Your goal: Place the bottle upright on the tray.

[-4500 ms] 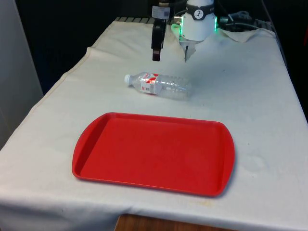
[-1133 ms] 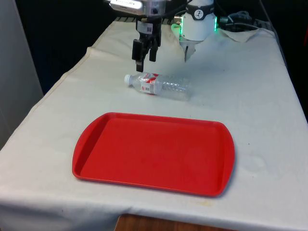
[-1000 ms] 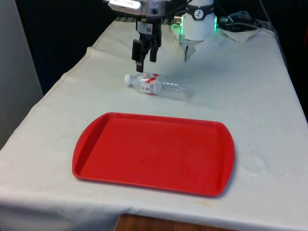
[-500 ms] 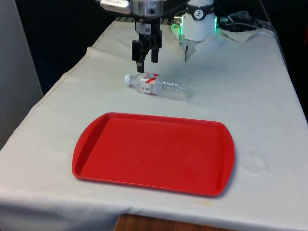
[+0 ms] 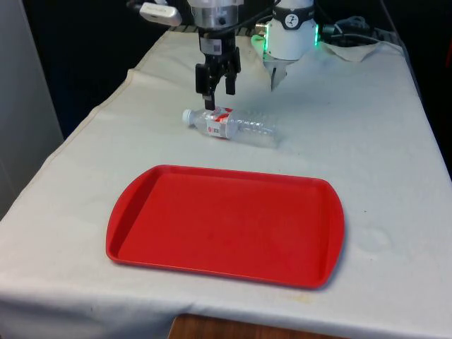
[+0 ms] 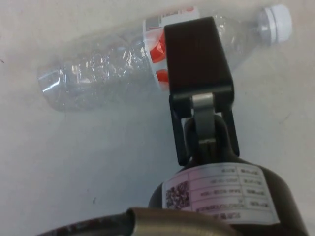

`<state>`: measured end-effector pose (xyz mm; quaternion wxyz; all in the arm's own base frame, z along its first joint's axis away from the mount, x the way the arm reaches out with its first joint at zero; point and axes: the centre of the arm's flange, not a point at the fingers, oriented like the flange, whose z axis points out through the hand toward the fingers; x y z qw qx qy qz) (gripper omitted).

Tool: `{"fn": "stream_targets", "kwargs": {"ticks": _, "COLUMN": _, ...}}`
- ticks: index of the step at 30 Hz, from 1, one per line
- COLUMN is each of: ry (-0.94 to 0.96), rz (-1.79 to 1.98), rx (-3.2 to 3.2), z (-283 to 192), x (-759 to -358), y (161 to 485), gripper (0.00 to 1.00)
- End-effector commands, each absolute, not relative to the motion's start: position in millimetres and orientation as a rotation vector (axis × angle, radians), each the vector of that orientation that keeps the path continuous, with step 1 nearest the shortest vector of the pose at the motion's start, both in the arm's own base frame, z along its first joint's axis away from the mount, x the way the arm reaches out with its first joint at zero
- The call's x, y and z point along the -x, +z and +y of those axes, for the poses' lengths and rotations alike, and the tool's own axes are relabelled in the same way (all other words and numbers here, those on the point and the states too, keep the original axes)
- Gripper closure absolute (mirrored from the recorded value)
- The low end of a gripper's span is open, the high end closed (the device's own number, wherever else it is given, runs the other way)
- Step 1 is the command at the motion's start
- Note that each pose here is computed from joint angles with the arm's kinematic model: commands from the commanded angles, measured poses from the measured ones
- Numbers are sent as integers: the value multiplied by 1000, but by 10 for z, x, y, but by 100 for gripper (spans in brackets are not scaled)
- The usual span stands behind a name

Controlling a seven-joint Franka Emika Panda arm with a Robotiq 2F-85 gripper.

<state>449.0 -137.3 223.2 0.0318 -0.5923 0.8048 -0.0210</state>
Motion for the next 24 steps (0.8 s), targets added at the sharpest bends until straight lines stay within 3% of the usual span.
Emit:
{"fn": "stream_targets", "kwargs": {"ticks": 1, "ry": -61, "rz": 2478, "rx": 1821, "z": -1378, "x": -4490, "y": 2226, "gripper": 0}}
{"fn": "stream_targets", "kwargs": {"ticks": 24, "ry": 111, "rz": 2432, "rx": 1749, "z": -1619, "x": -4527, "y": 2189, "gripper": 0}}
